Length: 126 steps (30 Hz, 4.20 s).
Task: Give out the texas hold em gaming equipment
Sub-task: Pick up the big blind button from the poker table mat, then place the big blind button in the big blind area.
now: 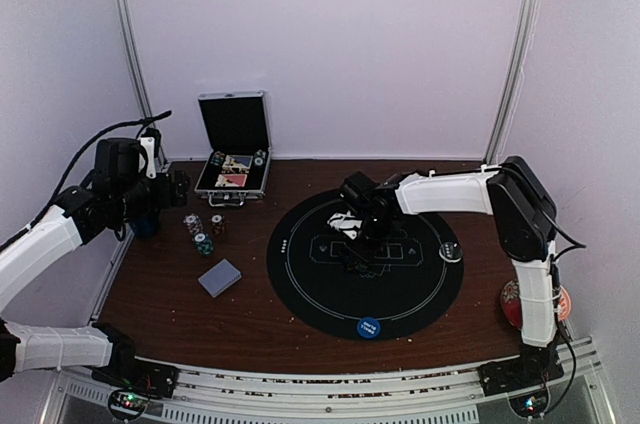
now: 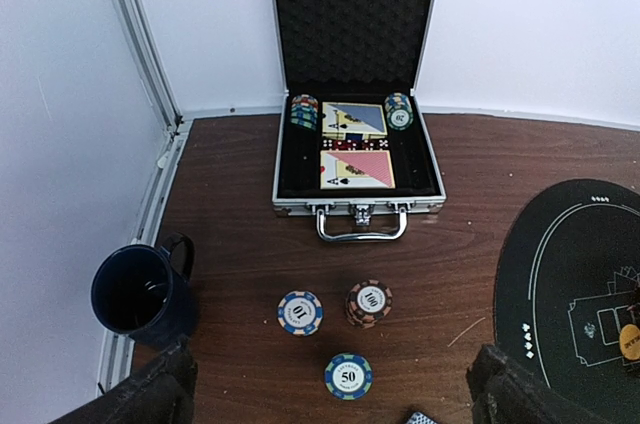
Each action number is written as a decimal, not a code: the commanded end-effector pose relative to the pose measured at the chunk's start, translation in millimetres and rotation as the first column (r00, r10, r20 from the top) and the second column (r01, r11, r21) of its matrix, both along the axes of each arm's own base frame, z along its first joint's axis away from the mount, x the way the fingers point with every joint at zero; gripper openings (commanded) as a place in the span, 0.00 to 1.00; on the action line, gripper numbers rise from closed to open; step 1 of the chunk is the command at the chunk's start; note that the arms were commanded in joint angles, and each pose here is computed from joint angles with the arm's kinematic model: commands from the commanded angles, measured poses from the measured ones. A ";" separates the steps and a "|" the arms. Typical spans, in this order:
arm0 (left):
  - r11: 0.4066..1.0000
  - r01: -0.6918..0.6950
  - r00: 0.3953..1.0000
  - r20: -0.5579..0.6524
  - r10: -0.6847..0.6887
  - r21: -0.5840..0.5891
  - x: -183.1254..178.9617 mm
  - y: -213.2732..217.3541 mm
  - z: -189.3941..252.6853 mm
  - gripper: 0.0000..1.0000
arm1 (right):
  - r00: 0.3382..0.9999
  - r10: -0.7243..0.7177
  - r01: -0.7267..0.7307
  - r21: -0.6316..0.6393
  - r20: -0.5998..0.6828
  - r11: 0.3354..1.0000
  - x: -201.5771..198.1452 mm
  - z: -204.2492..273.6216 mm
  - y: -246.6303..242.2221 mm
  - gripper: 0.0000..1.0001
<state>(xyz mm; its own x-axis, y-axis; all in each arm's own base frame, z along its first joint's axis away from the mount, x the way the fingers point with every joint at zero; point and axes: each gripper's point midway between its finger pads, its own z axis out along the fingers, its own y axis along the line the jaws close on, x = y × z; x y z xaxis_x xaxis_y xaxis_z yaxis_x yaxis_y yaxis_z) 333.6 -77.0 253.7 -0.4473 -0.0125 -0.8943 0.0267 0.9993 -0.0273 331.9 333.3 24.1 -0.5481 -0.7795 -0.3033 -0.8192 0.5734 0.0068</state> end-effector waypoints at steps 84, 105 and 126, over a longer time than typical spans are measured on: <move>1.000 -0.022 1.000 0.019 0.022 -0.001 9.1 6.1 1.3 0.98 | 0.794 -0.414 0.398 0.133 0.444 0.908 237.6 51.4 -51.3 0.50; 1.000 -0.025 1.000 0.014 0.025 -0.011 10.8 8.3 0.8 0.98 | 0.821 -0.411 0.391 0.135 0.396 0.910 244.6 14.1 -55.5 0.50; 1.000 -0.022 1.000 0.014 0.023 -0.015 10.3 8.3 0.6 0.98 | 0.848 -0.345 0.303 0.166 0.401 0.938 208.8 120.5 -53.2 0.90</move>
